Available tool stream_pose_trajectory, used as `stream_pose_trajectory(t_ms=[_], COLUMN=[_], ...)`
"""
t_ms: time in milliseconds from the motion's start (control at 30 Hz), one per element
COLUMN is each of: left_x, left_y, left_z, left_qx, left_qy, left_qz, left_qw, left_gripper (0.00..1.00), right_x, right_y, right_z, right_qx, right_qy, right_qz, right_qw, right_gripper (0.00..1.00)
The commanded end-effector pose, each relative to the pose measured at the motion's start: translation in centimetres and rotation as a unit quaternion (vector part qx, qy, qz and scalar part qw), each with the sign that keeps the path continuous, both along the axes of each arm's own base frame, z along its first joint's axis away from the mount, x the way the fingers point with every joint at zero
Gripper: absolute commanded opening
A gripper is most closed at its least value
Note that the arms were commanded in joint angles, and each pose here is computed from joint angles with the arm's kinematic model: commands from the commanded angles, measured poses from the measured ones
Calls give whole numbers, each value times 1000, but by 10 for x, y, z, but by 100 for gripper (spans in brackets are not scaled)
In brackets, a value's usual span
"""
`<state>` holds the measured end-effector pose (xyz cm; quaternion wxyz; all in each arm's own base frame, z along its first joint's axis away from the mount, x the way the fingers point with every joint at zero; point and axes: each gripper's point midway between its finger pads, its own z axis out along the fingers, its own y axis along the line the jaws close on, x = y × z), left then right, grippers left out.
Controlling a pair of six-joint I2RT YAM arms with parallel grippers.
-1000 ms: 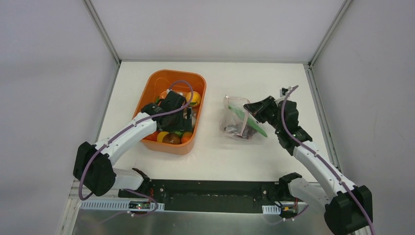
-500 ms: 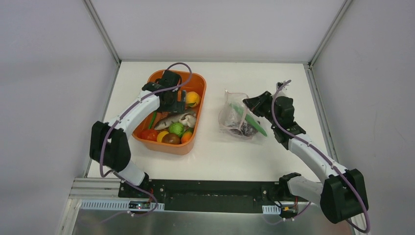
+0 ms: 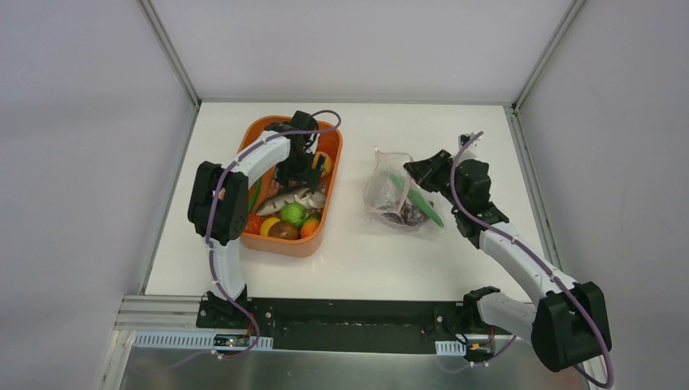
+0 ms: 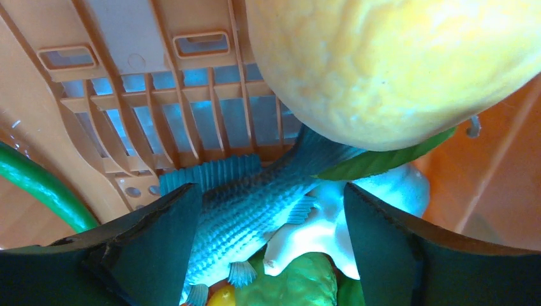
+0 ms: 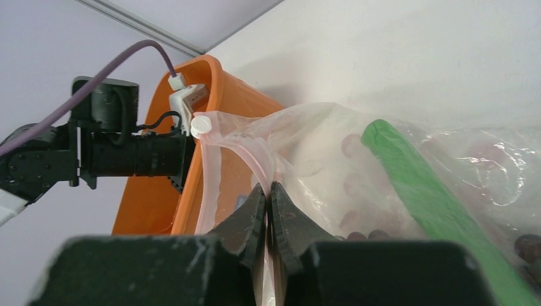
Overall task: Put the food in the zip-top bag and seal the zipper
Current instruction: Pick up the fake fish from the bin.
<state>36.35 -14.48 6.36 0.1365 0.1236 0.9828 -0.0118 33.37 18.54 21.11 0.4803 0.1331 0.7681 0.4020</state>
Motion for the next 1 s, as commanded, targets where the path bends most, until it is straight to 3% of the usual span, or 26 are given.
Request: stream_pose_trajectory(t_ms=[0, 133, 400, 467, 600, 633, 700, 767, 800, 967], left_x=[-9, -3, 0, -1, -3, -4, -7, -9, -10, -17], left_y=[33, 35, 31, 31, 35, 35, 33, 31, 30, 27], left_z=[-4, -4, 4, 10, 17, 18, 19, 17, 15, 9], left_qx=[95, 91, 77, 74, 78, 80, 73, 66, 62, 45], left_qy=[19, -24, -36, -43, -51, -48, -44, -46, -43, -12], left_qz=[-9, 9, 17, 19, 21, 19, 7, -6, -17, -63], left_qw=[995, 996, 996, 996, 995, 995, 996, 997, 997, 997], left_gripper=[75, 46, 17, 3, 0, 1, 16, 55, 65, 77], right_x=[0, -6, -23, -27, -33, -34, -35, -35, -34, -29], right_y=[-1, -2, -4, -4, -6, -7, -8, -10, -10, -8], right_z=[54, 62, 72, 71, 70, 70, 69, 67, 66, 62], right_qx=[24, 45, 57, 61, 69, 70, 68, 64, 60, 52], right_qy=[-77, -80, -88, -86, -82, -83, -80, -80, -80, -73], right_qz=[3, 2, 12, 13, 10, 10, 7, 3, 3, 5], right_qw=[997, 996, 994, 994, 994, 994, 994, 995, 995, 996], right_gripper=[8, 8, 8, 8, 8, 8, 8, 8, 9, 9])
